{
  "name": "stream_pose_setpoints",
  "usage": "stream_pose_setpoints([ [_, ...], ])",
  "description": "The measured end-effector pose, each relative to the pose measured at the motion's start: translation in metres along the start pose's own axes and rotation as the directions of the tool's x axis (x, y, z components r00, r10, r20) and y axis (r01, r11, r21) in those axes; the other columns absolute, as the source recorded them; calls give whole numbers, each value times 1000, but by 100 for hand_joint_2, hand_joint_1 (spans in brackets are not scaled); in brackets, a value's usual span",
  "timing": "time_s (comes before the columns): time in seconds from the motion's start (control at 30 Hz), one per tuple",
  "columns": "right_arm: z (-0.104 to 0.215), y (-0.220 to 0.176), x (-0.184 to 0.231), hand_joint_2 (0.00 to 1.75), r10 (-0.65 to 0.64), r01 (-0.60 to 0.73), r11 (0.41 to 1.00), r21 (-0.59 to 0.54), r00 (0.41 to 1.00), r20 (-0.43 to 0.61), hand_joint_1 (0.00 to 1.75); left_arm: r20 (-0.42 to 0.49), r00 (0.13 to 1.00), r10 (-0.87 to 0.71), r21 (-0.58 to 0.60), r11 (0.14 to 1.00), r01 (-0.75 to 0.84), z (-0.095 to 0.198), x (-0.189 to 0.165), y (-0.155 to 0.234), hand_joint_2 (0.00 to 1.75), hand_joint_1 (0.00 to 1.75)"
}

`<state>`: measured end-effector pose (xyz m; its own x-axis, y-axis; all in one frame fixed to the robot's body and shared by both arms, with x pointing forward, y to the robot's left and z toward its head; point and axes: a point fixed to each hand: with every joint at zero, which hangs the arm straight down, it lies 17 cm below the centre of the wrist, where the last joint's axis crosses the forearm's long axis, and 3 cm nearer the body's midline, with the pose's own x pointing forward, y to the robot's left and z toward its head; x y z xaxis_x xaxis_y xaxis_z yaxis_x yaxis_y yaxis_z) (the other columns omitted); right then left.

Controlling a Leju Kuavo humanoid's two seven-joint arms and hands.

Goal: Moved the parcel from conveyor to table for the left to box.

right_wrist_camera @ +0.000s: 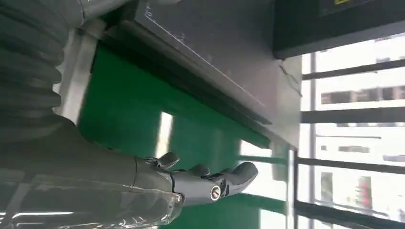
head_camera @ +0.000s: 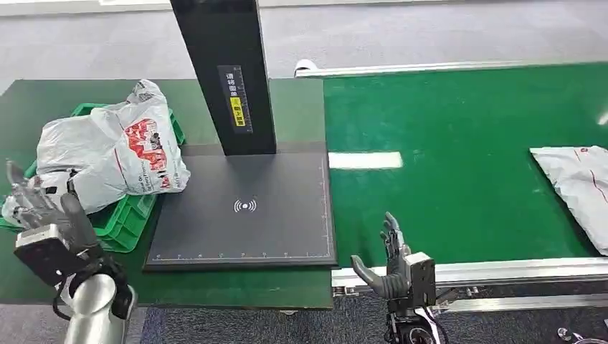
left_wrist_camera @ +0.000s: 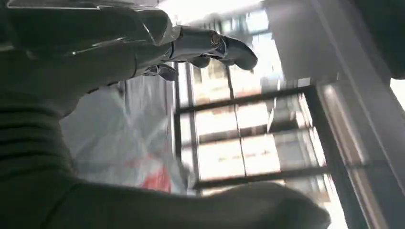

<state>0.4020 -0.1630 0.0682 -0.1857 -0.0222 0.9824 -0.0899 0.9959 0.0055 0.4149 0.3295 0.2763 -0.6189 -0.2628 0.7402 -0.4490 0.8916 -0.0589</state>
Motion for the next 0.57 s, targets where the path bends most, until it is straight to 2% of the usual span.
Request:
stream_pose_setpoints([
  [0.03,-2,0,8,175,14,-14,1000,-1,999,36,0,-21,998,59,-66,996,-60,7,3,-17,175,0],
  [0.13,-7,-2,31,175,42,-42,999,-5,992,122,0,-72,988,135,-175,974,-145,27,5,-46,175,0],
  [0.17,-9,-1,40,175,49,-49,999,-6,987,152,0,-113,976,185,-258,943,-208,42,8,-70,175,0],
  [0.23,-12,0,61,175,57,-57,998,-7,976,211,0,-168,958,233,-345,896,-278,64,10,-93,175,0],
  [0.3,-15,2,77,175,60,-61,998,-2,967,248,0,-259,910,323,-410,817,-406,87,13,-116,175,0],
  [0.4,-21,8,89,175,86,-94,995,19,960,266,0,-388,805,449,-427,686,-589,117,17,-139,175,0],
  [0.57,-28,15,92,175,102,-121,991,62,963,249,0,-445,837,318,-460,721,-519,147,-12,-160,175,0],
])
